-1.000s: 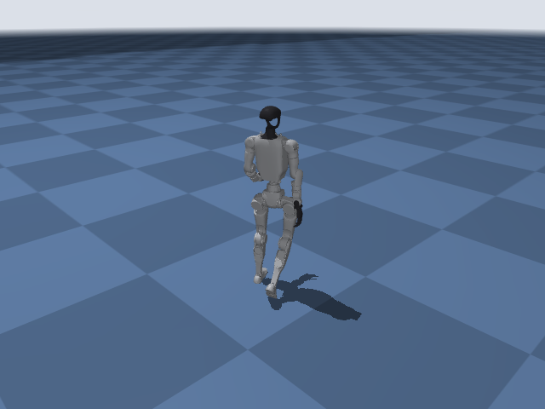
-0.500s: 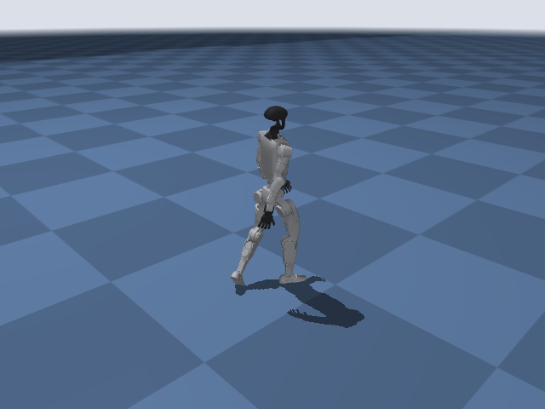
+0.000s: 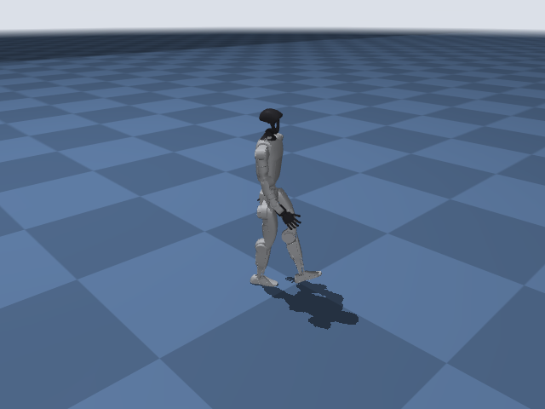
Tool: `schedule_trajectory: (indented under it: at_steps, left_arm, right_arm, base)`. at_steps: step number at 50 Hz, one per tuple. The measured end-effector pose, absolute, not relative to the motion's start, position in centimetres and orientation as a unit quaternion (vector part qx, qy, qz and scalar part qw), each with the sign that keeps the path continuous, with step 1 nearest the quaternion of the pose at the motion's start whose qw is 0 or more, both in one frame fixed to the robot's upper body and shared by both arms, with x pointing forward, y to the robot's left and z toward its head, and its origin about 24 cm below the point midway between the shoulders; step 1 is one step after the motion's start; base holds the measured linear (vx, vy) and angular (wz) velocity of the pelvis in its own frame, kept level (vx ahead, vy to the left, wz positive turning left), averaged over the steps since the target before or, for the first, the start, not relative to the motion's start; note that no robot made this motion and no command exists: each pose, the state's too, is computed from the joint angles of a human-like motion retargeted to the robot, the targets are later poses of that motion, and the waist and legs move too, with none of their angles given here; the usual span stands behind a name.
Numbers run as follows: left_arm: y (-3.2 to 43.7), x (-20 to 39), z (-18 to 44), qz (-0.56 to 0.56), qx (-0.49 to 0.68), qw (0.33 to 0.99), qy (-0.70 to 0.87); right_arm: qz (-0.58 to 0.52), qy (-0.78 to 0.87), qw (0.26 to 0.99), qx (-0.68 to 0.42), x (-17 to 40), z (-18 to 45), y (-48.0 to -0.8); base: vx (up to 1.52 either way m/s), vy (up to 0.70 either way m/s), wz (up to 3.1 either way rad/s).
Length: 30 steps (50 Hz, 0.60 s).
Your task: Walk run
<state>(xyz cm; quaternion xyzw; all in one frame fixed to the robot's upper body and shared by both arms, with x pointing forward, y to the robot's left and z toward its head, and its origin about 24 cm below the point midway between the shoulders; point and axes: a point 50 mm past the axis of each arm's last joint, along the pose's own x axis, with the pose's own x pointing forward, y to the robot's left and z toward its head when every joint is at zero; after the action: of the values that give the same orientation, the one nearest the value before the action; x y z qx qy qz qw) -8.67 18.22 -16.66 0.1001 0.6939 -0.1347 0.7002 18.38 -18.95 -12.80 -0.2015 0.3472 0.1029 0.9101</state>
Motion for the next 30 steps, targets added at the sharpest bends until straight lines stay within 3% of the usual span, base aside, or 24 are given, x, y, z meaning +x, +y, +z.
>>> schedule_trajectory:
  at_steps: [5, 12, 17, 23, 30]
  left_arm:
    - [17.8, -9.0, -16.6, -0.102, 0.064, 0.707, 0.697]
    - [20.2, -7.8, -16.6, -0.104, 0.096, 0.686, 0.714]
    - [22.2, -1.7, -17.2, -0.074, 0.179, 0.730, 0.655]
    - [20.9, 5.6, -17.0, -0.073, 0.176, 0.808, 0.558]
    - [21.1, 13.5, -14.9, -0.114, 0.206, 0.865, 0.443]
  right_arm:
    - [0.100, 0.415, 0.883, -0.196, 15.1, -14.5, -19.8]
    - [0.095, 0.626, 0.764, -0.125, 3.0, -17.5, -20.1]
    - [0.096, 0.696, 0.706, -0.090, -3.0, -17.5, -19.0]
    - [0.068, 0.725, 0.676, -0.113, -7.1, -17.0, -19.7]
    - [-0.014, 0.758, 0.653, 0.006, -10.6, -16.3, -18.5]
  base:
    - [0.71, -0.03, -0.22]
    - [0.96, -0.09, 0.11]
    - [0.85, -0.33, 0.44]
    - [0.82, 0.09, 0.88]
    - [0.70, -0.16, 0.74]
